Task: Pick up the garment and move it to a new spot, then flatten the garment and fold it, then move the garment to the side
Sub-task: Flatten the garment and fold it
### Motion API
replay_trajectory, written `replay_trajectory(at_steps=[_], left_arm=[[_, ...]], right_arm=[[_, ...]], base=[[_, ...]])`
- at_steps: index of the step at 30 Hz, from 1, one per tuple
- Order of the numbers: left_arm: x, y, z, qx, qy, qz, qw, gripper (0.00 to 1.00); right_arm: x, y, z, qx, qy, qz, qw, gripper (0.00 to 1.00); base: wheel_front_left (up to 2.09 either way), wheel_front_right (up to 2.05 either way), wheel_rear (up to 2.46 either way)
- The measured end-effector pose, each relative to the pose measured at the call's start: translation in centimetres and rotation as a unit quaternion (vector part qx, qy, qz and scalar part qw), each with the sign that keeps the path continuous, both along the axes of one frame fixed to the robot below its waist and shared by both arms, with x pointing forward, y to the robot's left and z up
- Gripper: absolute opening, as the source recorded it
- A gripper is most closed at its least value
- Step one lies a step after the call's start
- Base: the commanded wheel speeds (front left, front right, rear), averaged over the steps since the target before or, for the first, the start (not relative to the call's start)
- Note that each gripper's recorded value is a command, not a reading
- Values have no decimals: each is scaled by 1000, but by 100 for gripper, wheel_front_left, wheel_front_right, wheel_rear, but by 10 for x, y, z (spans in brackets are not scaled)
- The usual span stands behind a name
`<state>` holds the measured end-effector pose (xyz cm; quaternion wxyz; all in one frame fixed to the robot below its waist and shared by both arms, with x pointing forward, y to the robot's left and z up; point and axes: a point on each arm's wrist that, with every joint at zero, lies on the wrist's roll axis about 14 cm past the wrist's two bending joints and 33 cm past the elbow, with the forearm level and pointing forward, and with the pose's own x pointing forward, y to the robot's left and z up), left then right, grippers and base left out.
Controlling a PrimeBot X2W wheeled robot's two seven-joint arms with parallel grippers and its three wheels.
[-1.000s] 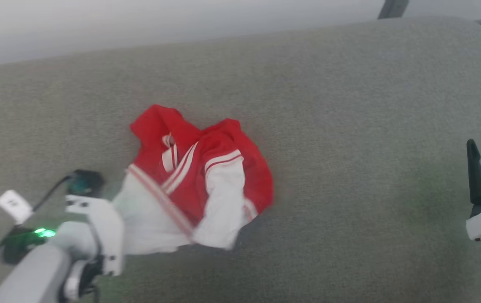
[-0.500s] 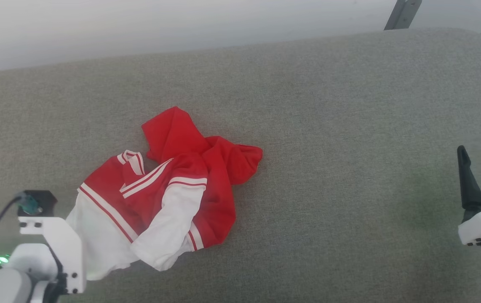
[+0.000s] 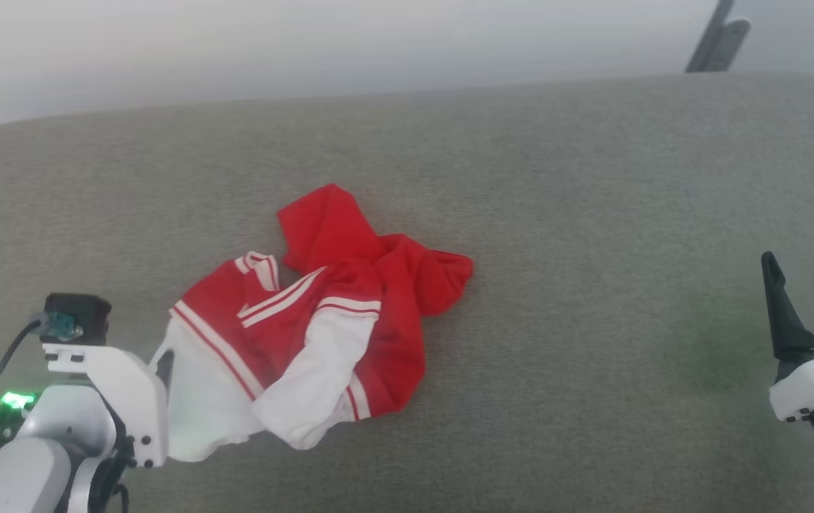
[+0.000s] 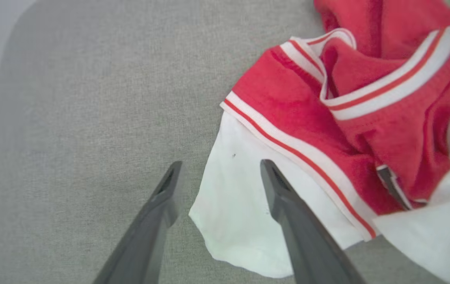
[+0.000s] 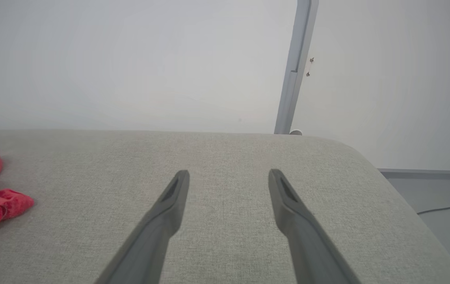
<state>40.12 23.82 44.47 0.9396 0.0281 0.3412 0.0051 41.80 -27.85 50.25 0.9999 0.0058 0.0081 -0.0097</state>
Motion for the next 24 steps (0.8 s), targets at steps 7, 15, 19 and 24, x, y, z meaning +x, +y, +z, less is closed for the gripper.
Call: replay_trajectory(at_steps=[7,15,19,24], left_arm=[[-2,-28,33,-20,-64,-44,997,100],[-13,-83,35,-36,-33,-129,990,100],[-18,-102,20,-37,6,-155,987,100],[-20,-110,-1,-38,54,-161,985,100]], right_arm=[[10,20,5,-2,-4,29,1000,100],[15,29,10,-5,-9,42,999,100],[14,24,8,-6,-7,35,999,100],[10,14,4,-7,-3,21,1000,100]], base=[[0,0,0],[0,0,0],[0,0,0],[0,0,0]])
